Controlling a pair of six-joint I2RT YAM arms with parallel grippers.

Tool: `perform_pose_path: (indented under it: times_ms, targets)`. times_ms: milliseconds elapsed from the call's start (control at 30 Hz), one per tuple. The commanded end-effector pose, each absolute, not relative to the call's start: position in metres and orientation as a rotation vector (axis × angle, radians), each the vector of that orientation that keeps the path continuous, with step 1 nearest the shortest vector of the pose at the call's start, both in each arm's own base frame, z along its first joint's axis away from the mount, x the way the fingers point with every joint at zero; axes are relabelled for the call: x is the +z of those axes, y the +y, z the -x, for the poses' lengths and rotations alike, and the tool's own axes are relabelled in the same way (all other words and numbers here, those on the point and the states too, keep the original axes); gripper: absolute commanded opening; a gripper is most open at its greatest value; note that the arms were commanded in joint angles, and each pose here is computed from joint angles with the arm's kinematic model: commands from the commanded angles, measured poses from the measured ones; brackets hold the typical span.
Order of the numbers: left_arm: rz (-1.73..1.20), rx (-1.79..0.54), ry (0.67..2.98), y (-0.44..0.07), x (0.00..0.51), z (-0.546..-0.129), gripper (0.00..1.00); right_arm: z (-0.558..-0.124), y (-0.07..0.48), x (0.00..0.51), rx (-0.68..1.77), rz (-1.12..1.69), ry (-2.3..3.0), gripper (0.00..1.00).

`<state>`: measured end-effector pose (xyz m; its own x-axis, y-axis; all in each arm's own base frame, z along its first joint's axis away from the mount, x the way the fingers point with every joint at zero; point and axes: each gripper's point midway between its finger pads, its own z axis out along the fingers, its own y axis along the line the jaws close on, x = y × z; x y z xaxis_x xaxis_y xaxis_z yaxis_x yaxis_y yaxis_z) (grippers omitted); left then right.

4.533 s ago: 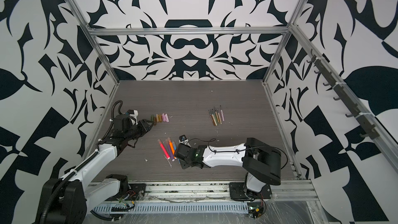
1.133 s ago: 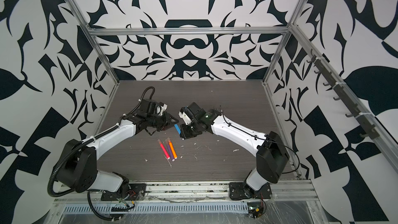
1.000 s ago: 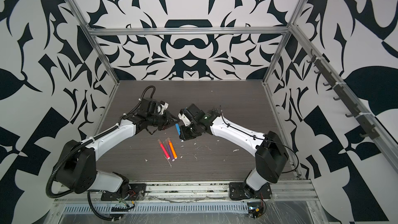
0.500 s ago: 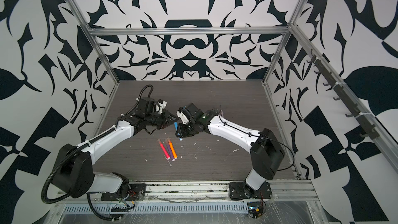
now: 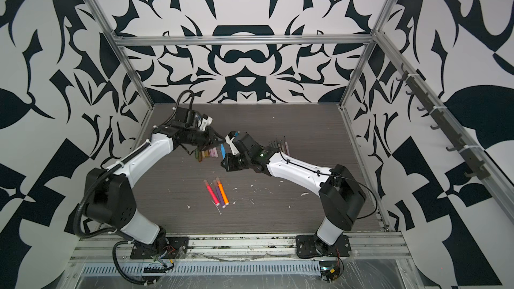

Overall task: Open the pen caps
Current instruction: 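Pull the clear cap off with the left gripper while the right holds the marker, then lay the blue marker by the bundle with the right while the left drops the cap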

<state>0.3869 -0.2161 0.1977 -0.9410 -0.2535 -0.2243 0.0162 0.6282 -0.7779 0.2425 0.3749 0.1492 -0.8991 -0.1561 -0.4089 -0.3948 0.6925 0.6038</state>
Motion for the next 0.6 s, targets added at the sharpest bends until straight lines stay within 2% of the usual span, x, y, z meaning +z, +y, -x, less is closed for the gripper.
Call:
perform_pose_path:
  times_ms: [0, 300, 467, 567]
  targets:
    - [0.281, -1.034, 2.397, -0.161, 0.208, -0.45, 0.0, -0.178, 0.357, 0.114, 0.991, 0.477, 2.816, 0.0]
    - [0.323, -0.746, 2.58, -0.127, 0.143, -0.413, 0.0, -0.204, 0.341, 0.112, 0.867, 0.45, 2.806, 0.0]
    - [0.333, -0.628, 2.669, -0.112, 0.109, -0.382, 0.0, -0.234, 0.305, 0.108, 0.546, 0.402, 2.784, 0.0]
    - [0.331, -0.599, 2.714, -0.112, 0.095, -0.366, 0.0, -0.244, 0.291, 0.107, 0.468, 0.371, 2.777, 0.0]
